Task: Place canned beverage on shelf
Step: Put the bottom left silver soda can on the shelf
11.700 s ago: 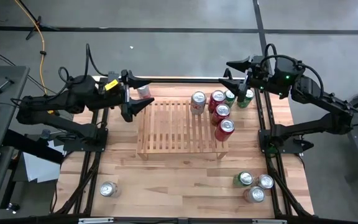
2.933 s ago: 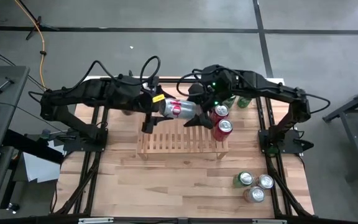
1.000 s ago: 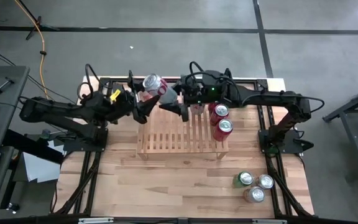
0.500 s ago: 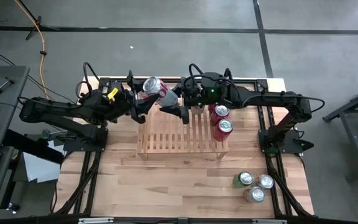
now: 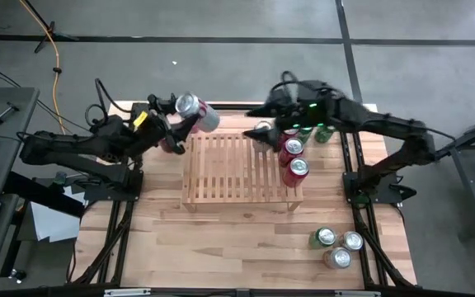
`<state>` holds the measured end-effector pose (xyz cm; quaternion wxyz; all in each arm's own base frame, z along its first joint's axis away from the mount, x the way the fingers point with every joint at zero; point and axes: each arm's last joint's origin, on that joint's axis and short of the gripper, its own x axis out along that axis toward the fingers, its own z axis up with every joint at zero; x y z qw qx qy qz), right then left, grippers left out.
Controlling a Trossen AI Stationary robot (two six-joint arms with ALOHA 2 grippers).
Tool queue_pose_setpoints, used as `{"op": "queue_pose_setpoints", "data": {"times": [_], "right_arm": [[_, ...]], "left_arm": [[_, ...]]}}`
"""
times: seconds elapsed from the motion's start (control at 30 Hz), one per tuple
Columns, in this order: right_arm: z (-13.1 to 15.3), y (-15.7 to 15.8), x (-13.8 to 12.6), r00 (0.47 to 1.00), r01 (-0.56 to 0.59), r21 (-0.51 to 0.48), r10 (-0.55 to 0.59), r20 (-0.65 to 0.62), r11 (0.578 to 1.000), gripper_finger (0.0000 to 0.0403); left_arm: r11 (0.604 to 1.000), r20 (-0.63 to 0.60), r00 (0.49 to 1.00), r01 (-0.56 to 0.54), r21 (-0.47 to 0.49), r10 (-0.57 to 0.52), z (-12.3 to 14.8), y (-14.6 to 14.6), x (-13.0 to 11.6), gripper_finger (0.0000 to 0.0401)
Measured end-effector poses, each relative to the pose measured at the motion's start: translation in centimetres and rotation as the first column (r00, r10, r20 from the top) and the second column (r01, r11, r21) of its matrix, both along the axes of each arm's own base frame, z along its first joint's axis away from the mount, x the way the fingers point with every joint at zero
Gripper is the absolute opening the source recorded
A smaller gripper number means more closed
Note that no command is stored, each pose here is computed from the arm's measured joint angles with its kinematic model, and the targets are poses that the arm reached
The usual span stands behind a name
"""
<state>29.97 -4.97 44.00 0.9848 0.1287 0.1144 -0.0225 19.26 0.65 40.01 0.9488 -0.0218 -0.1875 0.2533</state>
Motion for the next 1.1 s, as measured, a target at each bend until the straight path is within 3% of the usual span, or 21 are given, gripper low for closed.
{"op": "queue_pose_setpoints", "data": {"times": [0.17, 0.37, 0.57, 0.87, 1.1], "right_arm": [[2.2, 0.8, -5.6, 0.990, 0.133, -0.049, -0.134, -0.031, 0.990, 0.0319], [4.2, 1.7, -11.8, 0.948, 0.317, -0.096, -0.318, 0.006, 0.944, 0.0320], [5.3, 2.0, -15.5, 0.905, 0.425, -0.084, -0.420, 0.073, 0.901, 0.0321], [4.9, 2.0, -15.8, 0.894, 0.447, -0.103, -0.446, 0.032, 0.889, 0.0321], [4.4, 1.9, -15.2, 0.895, 0.442, -0.116, -0.445, -0.006, 0.890, 0.0321]], "left_arm": [[0.993, 0.001, 0.994, 0.108, -0.040, -0.108, -0.8, -0.3, 1.7, 0.0278], [0.965, -0.088, 0.969, 0.218, -0.146, -0.232, -5.2, -1.3, 7.7, 0.0278], [0.957, -0.156, 0.951, 0.242, -0.162, -0.267, -7.6, -2.4, 12.7, 0.0278], [0.978, -0.317, 0.926, 0.204, -0.041, -0.206, -8.8, -3.1, 18.3, 0.0278], [0.986, -0.419, 0.892, 0.157, -0.060, -0.168, -10.0, -2.9, 18.8, 0.0278]]}}
